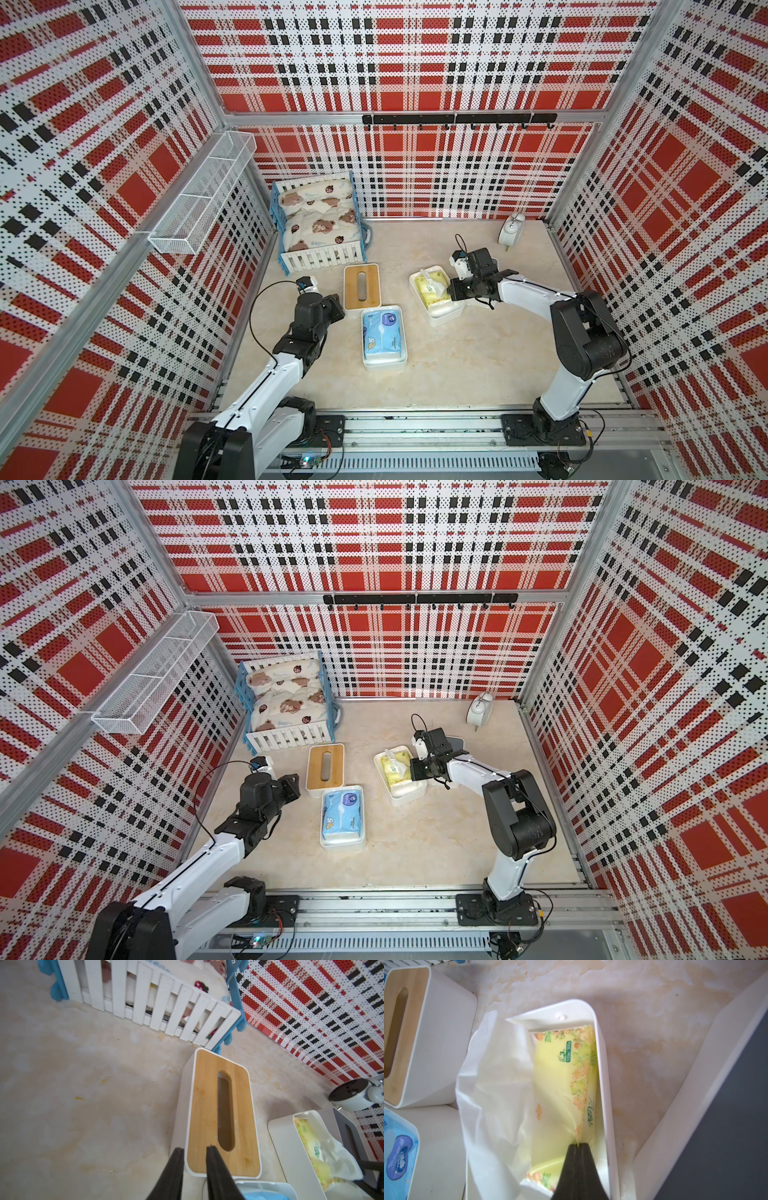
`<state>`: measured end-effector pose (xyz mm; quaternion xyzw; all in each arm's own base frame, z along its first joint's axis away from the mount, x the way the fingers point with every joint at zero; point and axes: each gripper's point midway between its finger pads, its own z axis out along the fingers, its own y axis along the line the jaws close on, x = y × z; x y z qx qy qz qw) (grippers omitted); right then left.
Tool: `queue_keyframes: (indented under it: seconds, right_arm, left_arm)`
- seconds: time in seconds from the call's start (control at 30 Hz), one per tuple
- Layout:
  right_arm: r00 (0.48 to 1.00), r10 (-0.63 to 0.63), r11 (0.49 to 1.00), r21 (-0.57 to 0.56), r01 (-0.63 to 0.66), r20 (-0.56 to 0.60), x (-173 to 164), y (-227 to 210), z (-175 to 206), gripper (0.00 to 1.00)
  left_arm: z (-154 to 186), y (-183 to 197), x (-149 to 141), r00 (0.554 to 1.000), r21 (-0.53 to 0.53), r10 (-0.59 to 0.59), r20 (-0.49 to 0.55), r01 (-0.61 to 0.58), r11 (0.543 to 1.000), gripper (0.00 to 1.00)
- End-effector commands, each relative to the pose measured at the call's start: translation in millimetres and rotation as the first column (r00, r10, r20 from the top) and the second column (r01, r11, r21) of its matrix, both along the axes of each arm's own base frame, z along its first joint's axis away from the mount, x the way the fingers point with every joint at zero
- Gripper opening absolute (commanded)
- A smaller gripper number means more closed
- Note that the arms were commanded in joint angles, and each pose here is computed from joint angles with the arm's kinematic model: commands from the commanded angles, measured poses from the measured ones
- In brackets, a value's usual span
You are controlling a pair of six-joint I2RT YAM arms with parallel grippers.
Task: Put the tissue paper into the tissue box
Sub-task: Place the paper towel in the tissue box.
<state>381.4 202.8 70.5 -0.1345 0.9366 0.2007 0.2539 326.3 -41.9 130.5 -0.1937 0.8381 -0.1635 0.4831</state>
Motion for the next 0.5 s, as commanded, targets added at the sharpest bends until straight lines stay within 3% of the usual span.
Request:
queue_keyframes:
  seconds: [0.0, 0.07, 0.23, 0.33, 0.47]
  right_arm:
    - [1.0, 0.005, 1.0, 0.005, -0.005, 0.026, -13, -4, 18, 0.0]
    - [0.999, -0.002, 1.0, -0.002, 0.002, 0.039, -16, -7, 27, 0.0]
    - [0.993, 0.007, 1.0, 0.017, -0.01, 0.117, -18, 3, 77, 0.35]
    - [0.98, 0.033, 0.999, 0.029, -0.04, 0.197, -20, 24, 119, 0.45]
    - [0.97, 0.085, 0.992, 0.072, -0.104, 0.227, -16, 62, 144, 0.54]
  left_arm:
    - [23, 4, 17, 0.997, -0.002, -0.019, 0.071, 0.019, 1.0, 0.26]
    - [22, 8, 24, 0.998, -0.005, -0.018, 0.064, 0.018, 1.0, 0.25]
    - [17, 7, 42, 0.999, -0.006, -0.03, 0.044, 0.031, 1.0, 0.28]
    - [5, 7, 51, 0.999, -0.011, -0.04, 0.017, 0.04, 0.999, 0.3]
    - [-13, 15, 56, 0.999, -0.002, -0.026, -0.027, 0.026, 1.0, 0.3]
